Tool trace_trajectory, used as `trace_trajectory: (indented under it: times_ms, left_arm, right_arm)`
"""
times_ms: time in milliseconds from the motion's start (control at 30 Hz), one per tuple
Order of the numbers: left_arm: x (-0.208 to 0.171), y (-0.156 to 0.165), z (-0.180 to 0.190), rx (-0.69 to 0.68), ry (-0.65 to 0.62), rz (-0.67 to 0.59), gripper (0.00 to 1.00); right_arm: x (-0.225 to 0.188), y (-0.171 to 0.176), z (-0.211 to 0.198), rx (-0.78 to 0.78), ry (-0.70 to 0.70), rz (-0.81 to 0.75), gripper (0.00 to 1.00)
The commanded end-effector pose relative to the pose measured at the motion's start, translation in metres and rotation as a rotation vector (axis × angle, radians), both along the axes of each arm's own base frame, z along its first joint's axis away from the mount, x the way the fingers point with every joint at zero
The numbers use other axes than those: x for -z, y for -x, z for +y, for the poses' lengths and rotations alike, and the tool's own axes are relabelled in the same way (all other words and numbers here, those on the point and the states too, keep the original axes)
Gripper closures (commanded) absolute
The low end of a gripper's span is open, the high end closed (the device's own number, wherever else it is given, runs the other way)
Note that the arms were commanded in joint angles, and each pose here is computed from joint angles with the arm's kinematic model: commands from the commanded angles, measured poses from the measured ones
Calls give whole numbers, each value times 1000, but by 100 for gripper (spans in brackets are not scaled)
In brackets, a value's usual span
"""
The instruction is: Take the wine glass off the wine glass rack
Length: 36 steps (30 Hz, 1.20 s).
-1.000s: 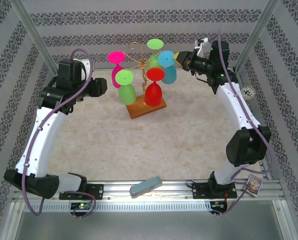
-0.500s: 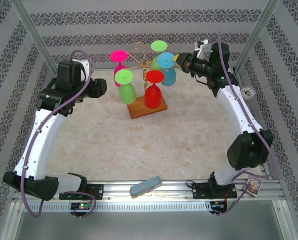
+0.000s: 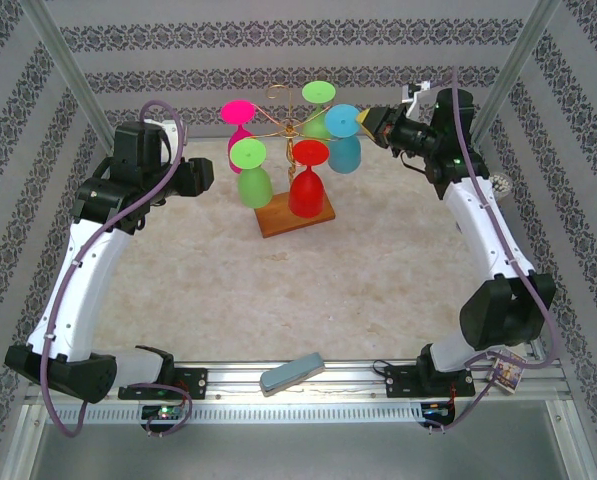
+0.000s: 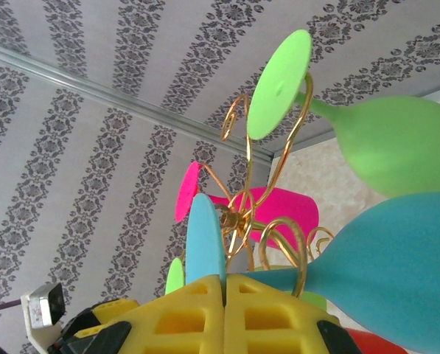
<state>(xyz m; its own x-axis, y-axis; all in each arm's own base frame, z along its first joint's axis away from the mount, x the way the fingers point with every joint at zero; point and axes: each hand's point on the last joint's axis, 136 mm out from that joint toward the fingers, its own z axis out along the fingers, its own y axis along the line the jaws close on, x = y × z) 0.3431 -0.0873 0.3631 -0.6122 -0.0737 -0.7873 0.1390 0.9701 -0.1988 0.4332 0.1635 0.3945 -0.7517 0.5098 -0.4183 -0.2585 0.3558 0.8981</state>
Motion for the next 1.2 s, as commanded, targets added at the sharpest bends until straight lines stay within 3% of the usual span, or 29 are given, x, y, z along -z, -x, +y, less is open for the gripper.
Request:
trace_trajectory:
  times_ms: [0,667,1167]
  left_arm:
    - [-8,6,0,11,-15,-38,44]
    - [-7,6,0,6,-10,-41,44]
    - [-11,5,1,-3,-7,-56,43]
  right_arm:
    - [-9,16,5,-34,0,-32,100]
    - [-2,20,32,-103,8,-19,100]
    - [-8,-4,39,-107,1,-28,100]
